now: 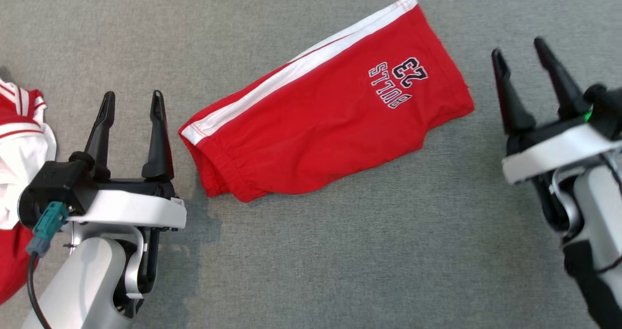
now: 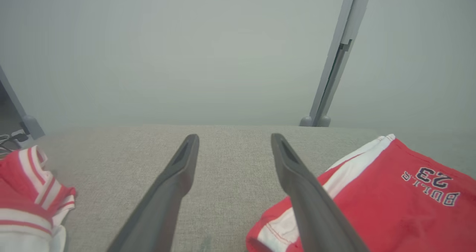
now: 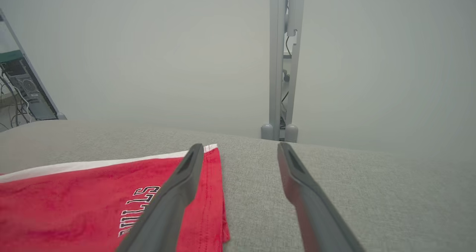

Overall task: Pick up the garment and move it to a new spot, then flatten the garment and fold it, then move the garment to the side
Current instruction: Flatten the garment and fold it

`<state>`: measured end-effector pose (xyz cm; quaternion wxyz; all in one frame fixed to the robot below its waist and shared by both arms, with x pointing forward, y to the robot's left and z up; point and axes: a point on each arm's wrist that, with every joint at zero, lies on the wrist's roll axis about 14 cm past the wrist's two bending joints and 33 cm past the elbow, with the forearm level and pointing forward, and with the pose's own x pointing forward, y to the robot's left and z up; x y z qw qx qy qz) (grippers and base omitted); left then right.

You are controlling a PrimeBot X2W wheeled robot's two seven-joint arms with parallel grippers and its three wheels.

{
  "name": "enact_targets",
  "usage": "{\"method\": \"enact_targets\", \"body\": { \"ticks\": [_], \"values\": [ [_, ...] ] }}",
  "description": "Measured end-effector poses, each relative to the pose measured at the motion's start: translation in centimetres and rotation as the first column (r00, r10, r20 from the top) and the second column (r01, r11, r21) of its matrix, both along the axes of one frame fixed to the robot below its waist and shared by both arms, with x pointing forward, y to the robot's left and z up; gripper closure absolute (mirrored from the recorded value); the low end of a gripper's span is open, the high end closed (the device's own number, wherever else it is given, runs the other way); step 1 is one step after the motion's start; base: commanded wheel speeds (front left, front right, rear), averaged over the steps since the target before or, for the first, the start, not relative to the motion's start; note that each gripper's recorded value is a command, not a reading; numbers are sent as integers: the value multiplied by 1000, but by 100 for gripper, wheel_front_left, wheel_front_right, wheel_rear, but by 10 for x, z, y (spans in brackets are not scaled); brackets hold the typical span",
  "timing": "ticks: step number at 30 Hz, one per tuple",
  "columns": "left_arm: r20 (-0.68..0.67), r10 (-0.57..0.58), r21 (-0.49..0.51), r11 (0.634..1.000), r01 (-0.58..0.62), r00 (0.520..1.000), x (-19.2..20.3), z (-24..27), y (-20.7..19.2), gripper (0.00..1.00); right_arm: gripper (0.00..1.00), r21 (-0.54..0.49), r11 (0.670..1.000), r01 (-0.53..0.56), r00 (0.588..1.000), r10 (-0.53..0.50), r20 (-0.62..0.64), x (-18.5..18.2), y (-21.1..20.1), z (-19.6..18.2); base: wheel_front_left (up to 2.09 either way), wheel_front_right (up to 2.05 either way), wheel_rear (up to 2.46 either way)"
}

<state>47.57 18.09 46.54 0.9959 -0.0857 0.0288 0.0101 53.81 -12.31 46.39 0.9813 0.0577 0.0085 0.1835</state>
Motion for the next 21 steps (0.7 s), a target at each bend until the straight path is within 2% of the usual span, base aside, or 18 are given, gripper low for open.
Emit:
{"method": "enact_targets", "body": {
  "ticks": [10,21],
  "values": [
    [-2,-19,71,997,20,1000,-11,-1,-4,0,0,-7,997,78,997,-78,-23,-51,-20,-2,0,0,0],
    [-10,-26,73,997,27,1000,-14,-2,-5,0,0,8,996,93,995,-93,-30,-61,-19,7,0,0,0]
  ]
}}
